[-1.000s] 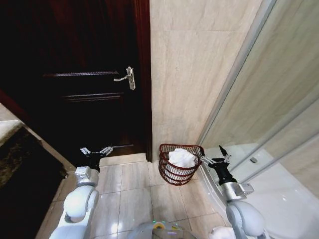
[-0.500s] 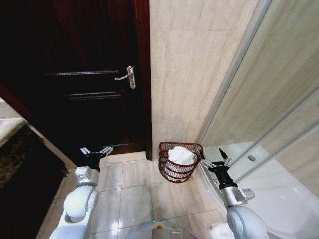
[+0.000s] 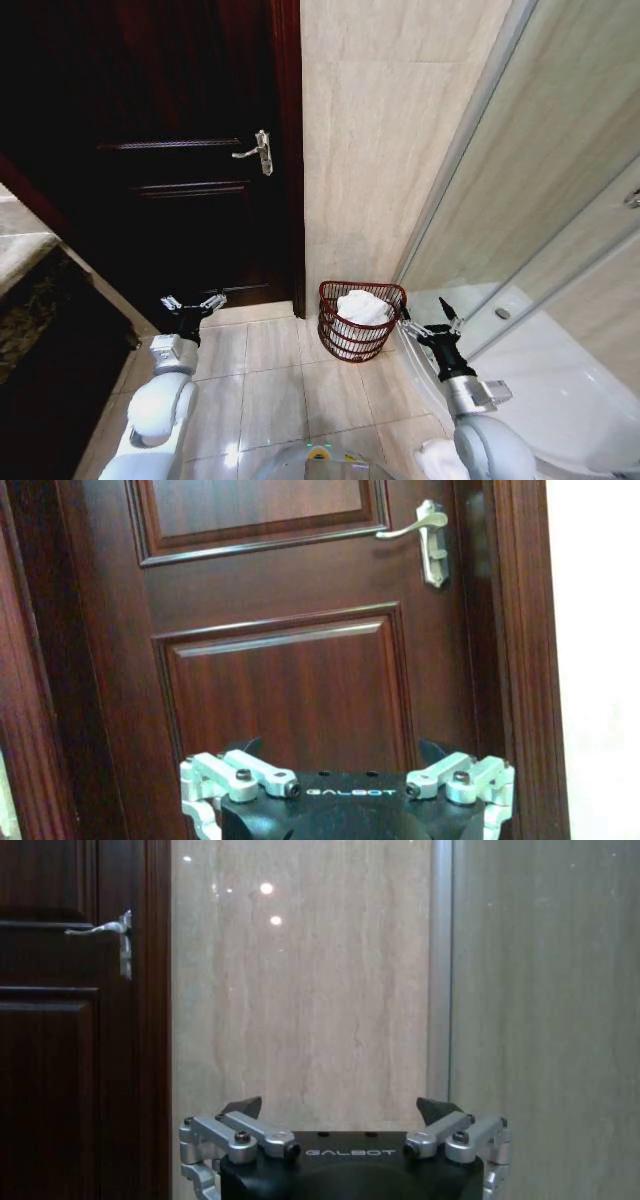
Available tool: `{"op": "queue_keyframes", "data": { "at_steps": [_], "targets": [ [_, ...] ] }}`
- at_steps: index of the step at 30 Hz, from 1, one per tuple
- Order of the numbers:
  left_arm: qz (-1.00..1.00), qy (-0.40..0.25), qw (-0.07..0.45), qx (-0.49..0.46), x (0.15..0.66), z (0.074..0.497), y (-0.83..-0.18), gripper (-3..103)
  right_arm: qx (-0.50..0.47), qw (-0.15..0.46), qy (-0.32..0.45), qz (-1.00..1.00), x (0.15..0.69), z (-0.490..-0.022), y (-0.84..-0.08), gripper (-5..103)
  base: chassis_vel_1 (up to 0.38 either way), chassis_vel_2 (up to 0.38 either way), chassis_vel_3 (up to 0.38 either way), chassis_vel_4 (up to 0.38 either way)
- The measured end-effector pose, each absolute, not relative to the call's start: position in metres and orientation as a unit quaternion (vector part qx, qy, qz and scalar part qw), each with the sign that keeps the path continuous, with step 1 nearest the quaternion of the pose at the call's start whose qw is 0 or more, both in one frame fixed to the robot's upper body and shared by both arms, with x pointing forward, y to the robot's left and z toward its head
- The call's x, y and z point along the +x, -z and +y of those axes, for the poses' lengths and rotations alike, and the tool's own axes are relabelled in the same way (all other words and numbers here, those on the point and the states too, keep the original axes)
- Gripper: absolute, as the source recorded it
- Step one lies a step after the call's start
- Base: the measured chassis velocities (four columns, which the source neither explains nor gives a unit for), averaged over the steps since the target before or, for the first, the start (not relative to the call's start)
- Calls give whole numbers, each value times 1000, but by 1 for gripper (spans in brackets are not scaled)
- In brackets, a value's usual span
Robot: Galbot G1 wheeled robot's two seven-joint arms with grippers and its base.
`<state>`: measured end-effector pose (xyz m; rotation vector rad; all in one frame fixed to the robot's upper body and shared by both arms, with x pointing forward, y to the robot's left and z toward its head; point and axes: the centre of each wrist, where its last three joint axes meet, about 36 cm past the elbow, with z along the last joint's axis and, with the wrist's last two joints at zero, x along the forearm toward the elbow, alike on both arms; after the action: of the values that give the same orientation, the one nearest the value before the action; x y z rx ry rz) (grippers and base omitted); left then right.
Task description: Discard the used towel into the hamper.
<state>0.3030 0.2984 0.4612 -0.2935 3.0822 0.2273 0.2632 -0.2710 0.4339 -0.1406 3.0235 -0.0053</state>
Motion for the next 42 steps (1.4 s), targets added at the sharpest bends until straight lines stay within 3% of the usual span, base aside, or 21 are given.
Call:
{"op": "queue_keyframes", "data": {
  "at_steps": [11,24,35,42],
  "targets": [
    [993,-65,26,-91,301,294,-457,100,-43,62,-7,997,262,-268,-432,100,0,0,0,0],
    [992,40,110,-46,265,238,-407,100,-50,64,-10,997,257,-260,-428,100,0,0,0,0],
    [996,26,90,10,256,257,-431,100,-52,65,-4,996,252,-261,-425,100,0,0,0,0],
    [997,19,66,-31,251,246,-429,100,-27,75,-5,997,251,-257,-438,100,0,0,0,0]
  ]
}}
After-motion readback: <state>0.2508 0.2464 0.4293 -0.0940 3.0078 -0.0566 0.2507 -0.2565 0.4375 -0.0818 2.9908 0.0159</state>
